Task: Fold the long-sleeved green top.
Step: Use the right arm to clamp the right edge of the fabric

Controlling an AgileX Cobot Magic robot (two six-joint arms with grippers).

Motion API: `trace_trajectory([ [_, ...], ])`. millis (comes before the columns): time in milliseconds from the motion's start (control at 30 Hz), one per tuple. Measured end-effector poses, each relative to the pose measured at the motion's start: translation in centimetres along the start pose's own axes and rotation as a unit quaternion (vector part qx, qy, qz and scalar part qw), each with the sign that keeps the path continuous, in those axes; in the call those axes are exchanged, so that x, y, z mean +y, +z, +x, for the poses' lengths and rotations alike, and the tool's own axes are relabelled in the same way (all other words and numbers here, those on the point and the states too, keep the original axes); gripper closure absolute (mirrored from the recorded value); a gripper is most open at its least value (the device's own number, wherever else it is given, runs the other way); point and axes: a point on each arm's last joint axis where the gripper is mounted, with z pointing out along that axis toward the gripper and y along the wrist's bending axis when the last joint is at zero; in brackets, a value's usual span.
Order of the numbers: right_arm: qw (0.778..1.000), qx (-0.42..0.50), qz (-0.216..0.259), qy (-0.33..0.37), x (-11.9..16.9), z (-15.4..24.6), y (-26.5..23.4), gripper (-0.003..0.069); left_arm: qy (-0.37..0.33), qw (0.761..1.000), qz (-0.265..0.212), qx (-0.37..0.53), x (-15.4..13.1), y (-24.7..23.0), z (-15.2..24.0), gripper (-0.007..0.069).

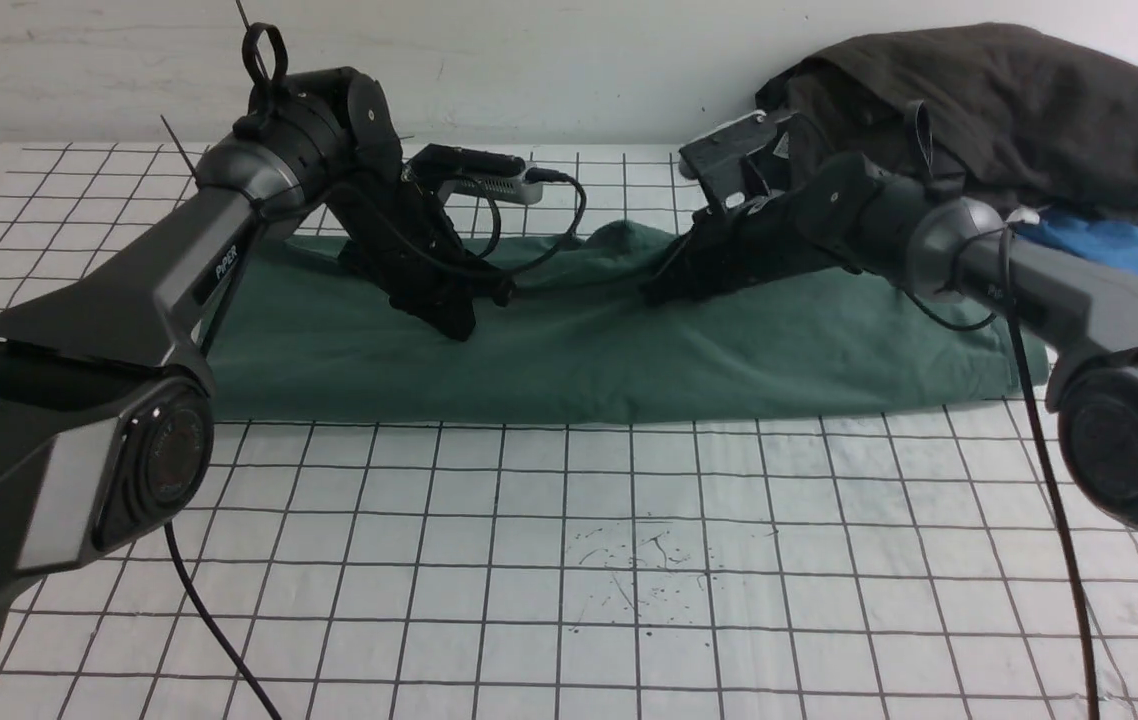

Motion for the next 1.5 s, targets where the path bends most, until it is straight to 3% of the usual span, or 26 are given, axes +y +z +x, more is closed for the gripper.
trace_trajectory([
  [133,0.994,-0.065,0.064,0.055,-3.0,-1.1,-0.8,0.0671,0.001,1.000,-0.004,-0.014,0.0,0.0,-0.3,0.0633],
  [200,0.993,-0.069,0.066,0.063,-3.9,-1.5,-1.3,0.0671,0.002,1.000,-0.009,-0.024,0.1,0.1,-0.4,0.0633],
  [367,0.995,-0.025,0.021,0.090,-5.9,-1.9,-3.1,0.0671,-0.001,0.997,-0.050,-0.067,1.7,-0.1,-1.1,0.0633],
  [433,0.996,0.046,-0.017,0.075,-6.6,-1.7,-4.8,0.0671,-0.010,0.995,-0.081,-0.055,3.3,-0.5,-0.7,0.0633],
  [533,0.991,0.117,-0.020,0.058,-8.0,-1.3,-6.8,0.0671,-0.013,0.994,-0.109,0.004,4.9,-1.6,0.6,0.0633],
  [700,0.967,0.231,0.034,0.104,-12.0,0.7,-10.6,0.0666,-0.017,0.988,-0.149,0.029,7.0,-6.2,1.4,0.0633],
  [833,0.947,0.264,0.100,0.154,-14.7,1.8,-12.5,0.0645,-0.040,0.989,-0.144,0.007,7.4,-10.3,1.9,0.0633],
  [900,0.937,0.268,0.131,0.180,-16.1,2.2,-13.5,0.0600,-0.054,0.989,-0.134,-0.005,7.0,-13.5,2.7,0.0633],
  [1000,0.935,0.265,0.138,0.192,-16.6,2.3,-14.0,0.0537,-0.052,0.991,-0.126,-0.011,5.8,-16.2,3.6,0.0633],
  [1267,0.920,0.297,0.129,0.219,-16.0,4.3,-13.2,0.0187,-0.014,0.995,-0.083,-0.054,-1.8,-27.2,11.2,0.0633],
  [1367,0.903,0.328,0.136,0.242,-15.7,6.2,-12.7,0.0137,-0.005,0.990,-0.096,-0.102,-4.1,-30.5,14.4,0.0633],
  [1500,0.893,0.338,0.145,0.260,-15.6,7.0,-12.5,0.0129,0.006,0.975,-0.130,-0.182,-6.1,-33.1,18.3,0.0633],
])
